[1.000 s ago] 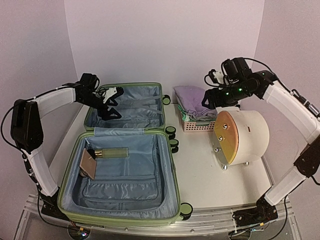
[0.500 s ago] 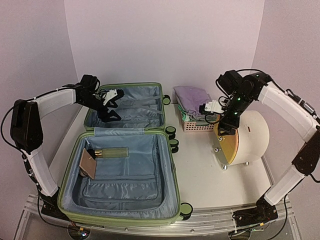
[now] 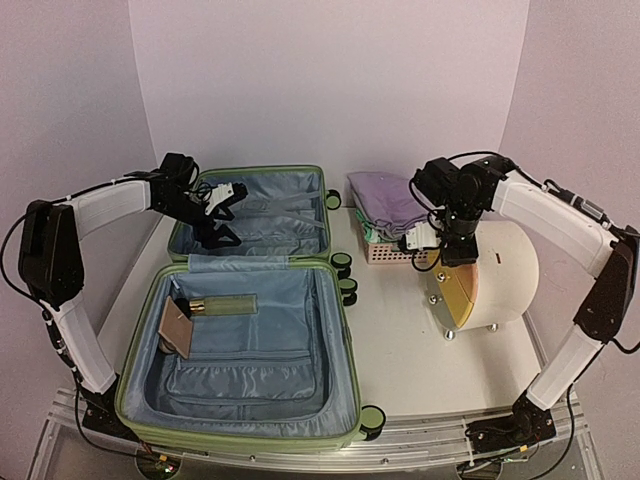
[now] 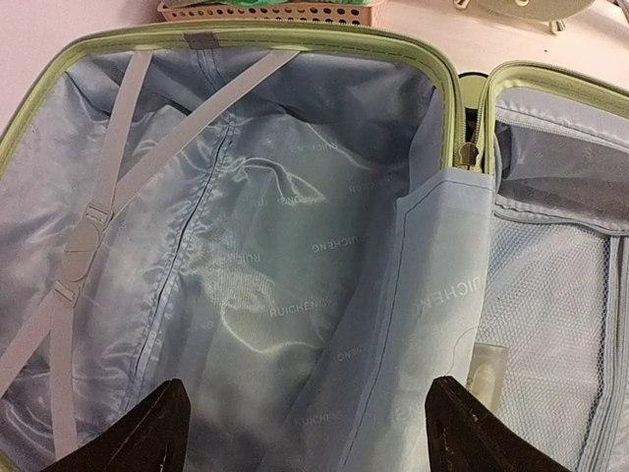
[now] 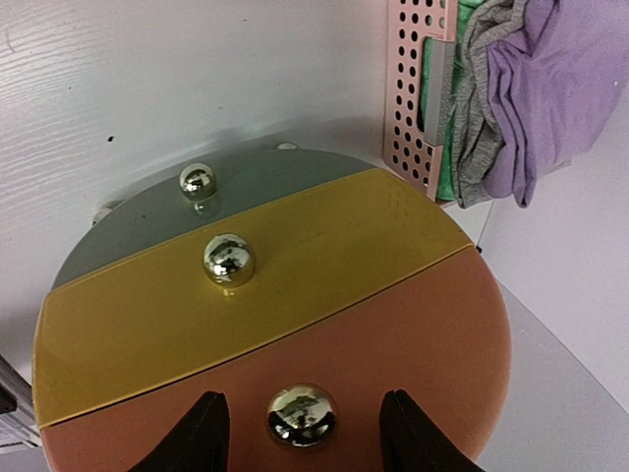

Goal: Open, take out, and arrange the luggage

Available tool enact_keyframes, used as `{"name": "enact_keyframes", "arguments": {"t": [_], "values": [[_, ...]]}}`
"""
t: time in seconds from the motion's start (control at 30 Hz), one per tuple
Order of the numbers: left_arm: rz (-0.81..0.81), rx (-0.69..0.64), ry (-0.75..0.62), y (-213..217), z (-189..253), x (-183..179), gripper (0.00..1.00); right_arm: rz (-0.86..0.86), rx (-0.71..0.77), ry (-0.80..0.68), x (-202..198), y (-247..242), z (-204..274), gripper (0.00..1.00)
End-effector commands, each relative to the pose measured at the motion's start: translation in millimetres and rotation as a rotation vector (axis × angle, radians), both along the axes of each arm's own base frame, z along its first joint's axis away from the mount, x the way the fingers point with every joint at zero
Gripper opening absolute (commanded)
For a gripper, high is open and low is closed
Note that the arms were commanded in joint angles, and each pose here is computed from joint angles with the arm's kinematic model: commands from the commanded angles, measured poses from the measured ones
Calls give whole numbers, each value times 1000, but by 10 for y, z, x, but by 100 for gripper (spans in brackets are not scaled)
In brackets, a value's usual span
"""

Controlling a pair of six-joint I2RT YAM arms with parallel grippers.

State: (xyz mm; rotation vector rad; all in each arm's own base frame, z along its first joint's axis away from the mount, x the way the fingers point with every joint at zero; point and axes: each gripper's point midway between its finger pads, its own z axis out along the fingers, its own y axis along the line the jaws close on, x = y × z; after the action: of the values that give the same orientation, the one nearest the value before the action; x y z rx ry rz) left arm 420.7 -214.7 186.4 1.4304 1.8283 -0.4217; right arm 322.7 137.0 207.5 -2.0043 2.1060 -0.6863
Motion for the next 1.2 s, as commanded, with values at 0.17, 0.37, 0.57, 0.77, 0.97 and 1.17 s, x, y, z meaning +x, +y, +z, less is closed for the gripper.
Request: {"name": "enact_keyframes", "arguments": {"t": [0.17,0.37,0.57,0.77,0.97,1.17], "values": [[-3,-23,-67,-3,252,-15,82,15,-97,-48,192,-50,-54,35],[3,-14,-69,11,228,-10,82,38,-62,-18,134,130,-100,19],[4,-15,-67,12,224,-11,82,112,66,27,2,716,-132,18],[5,-13,-65,15,218,-14,82,104,115,18,68,1039,-208,18],[0,-6,-61,29,223,-56,82,97,164,-6,177,1321,-233,19],[-6,3,-62,41,215,-100,82,107,162,-24,208,1352,-213,22]]}}
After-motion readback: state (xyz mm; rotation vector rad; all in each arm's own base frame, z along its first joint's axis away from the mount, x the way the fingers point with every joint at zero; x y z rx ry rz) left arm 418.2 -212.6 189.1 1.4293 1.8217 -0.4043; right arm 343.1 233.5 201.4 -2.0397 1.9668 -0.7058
